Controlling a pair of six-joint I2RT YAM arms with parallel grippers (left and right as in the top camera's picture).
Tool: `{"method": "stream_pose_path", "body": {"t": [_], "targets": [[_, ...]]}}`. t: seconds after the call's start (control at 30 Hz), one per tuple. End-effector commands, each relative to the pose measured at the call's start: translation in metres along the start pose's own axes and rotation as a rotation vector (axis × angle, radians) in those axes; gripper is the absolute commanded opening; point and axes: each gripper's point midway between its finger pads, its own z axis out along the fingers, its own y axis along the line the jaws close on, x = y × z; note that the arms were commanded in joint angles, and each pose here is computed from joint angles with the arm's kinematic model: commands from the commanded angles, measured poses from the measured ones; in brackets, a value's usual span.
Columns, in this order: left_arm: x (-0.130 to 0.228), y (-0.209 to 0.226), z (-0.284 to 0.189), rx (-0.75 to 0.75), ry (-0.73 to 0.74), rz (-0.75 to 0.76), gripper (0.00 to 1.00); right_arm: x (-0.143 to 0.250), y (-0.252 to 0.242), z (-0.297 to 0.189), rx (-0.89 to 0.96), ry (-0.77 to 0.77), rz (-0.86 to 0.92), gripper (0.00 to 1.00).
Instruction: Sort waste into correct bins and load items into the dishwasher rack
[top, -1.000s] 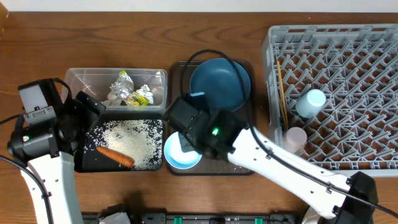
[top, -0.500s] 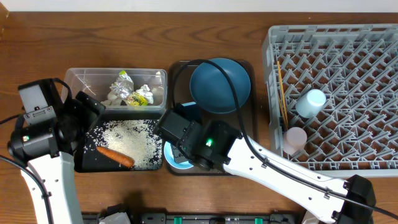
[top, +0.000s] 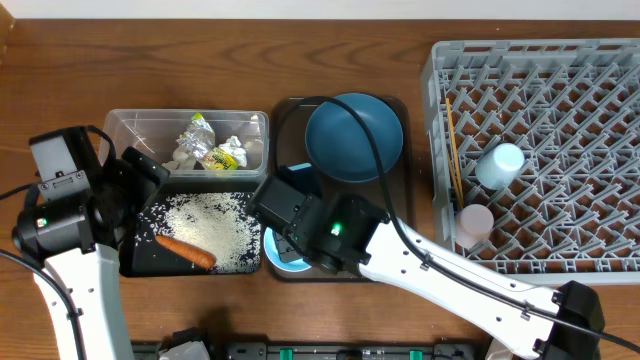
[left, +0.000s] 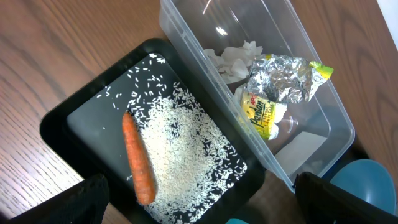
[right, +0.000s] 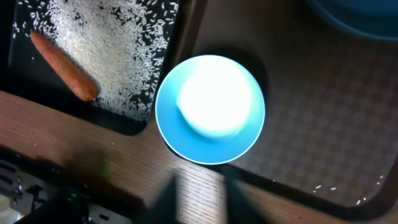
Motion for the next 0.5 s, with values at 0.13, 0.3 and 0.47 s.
{"method": "stream_pose_path", "body": {"t": [0.13,0.3,0.47], "targets": [[-0.004,0.000,-0.002,-0.007,-0.014,0.006,0.97,-0.005,-0.001,0.007,0.035,-0.034,-0.025,0.38],[-0.004,0.000,-0.002,-0.007,-0.014,0.006,0.97,-0.003,0.009,0.027,0.037,-0.024,-0.040,0.33],[-0.004,0.000,-0.002,-0.007,-0.014,0.006,0.97,0.008,0.019,0.061,0.063,0.012,-0.071,0.52]]}}
